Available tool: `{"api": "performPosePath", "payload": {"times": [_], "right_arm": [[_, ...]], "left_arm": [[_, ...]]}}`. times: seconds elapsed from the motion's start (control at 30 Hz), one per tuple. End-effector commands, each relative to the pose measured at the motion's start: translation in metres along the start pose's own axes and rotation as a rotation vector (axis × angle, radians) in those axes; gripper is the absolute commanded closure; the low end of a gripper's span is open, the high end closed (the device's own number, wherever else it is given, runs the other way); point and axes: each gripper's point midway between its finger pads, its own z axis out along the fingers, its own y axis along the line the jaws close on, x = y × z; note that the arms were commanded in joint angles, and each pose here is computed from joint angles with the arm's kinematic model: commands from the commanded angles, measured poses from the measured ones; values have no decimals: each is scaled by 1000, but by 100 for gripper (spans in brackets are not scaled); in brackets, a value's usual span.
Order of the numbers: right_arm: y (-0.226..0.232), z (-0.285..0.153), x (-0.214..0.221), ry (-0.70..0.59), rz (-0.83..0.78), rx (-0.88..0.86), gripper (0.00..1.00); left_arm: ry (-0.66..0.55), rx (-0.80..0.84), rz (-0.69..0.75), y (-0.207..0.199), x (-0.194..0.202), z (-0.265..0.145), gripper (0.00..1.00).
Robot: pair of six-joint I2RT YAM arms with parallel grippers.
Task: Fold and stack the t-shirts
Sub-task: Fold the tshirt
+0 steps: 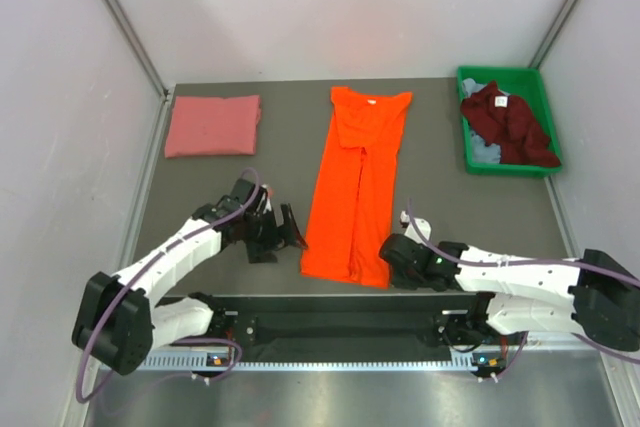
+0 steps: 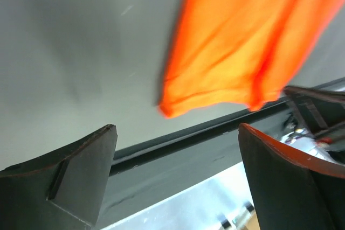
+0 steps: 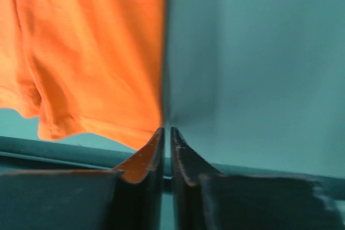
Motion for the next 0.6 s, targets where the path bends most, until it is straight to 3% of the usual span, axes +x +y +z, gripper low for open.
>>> {"api": "performPosePath", "payload": {"times": [0.0,0.03,0.13,0.2,0.3,0.43,0.57], "right_arm": [[-9,-11,-1,-15,-21,7,86],[-11,-17,-3,-22,-21,10,78],[-2,-37,-18,-70,-5,-29,66],[9,-50,-29,-93,-5,-70,65],[32,-59,-43,-146,-9,-168,71],[73,-55,-52,-153,-65,-269,100],[92,-37,-49,-103,-131,-239,100]], "left_arm": [[-119,73,126,-32,-27,-28,1],[-147,111,154,-42,-35,-32,1],[-166,206,183,-61,-48,-42,1],[-190,286,201,-75,-63,-48,1],[-169,396,232,-93,-77,-56,2],[-193,407,273,-108,-103,-71,6],[-231,385,308,-110,-117,-75,6]]}}
